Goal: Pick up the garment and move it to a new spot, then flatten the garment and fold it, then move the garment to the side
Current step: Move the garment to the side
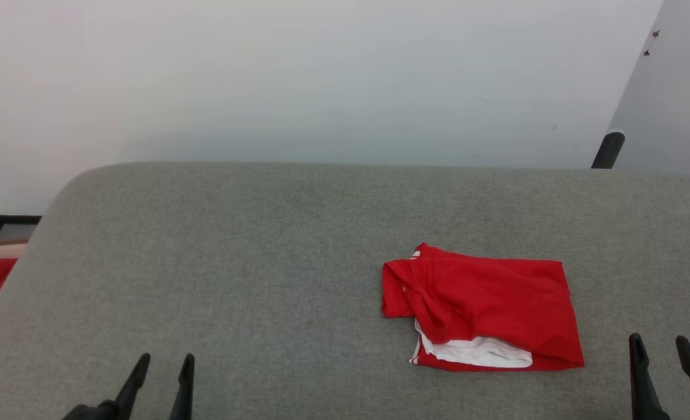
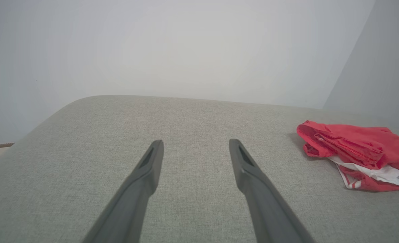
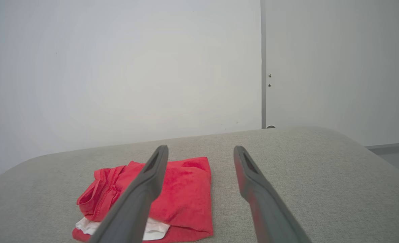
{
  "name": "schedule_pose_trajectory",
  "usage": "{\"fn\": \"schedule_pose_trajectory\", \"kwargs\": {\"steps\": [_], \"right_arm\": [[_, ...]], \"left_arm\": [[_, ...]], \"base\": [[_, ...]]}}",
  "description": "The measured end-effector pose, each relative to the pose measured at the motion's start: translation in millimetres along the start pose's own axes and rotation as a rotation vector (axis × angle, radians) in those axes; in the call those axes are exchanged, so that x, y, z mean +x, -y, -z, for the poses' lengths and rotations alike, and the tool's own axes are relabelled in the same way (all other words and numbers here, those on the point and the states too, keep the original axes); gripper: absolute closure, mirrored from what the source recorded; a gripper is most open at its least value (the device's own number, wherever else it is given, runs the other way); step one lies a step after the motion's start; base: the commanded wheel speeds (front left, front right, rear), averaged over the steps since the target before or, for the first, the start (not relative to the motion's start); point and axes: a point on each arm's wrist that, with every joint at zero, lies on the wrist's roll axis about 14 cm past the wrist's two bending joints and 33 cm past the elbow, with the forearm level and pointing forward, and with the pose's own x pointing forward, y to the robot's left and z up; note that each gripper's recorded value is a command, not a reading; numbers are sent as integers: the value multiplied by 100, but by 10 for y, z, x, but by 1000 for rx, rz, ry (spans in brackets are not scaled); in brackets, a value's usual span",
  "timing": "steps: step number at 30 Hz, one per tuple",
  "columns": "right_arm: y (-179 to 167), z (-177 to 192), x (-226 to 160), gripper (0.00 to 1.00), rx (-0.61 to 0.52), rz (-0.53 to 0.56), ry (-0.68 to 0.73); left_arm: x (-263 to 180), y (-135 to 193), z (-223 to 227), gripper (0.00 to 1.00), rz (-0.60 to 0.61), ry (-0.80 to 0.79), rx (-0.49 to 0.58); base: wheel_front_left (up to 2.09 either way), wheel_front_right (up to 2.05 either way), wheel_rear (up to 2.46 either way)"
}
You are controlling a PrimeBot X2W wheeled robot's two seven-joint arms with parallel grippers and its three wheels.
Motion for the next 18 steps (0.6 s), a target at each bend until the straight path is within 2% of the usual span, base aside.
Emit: {"fn": "schedule_pose_trajectory", "kwargs": {"steps": [18], "right_arm": [[-19,53,23,0,-75,-21,-23]], "left_arm": [[10,-5,75,0,1,-27,9]], "base": [[0,0,0]]}}
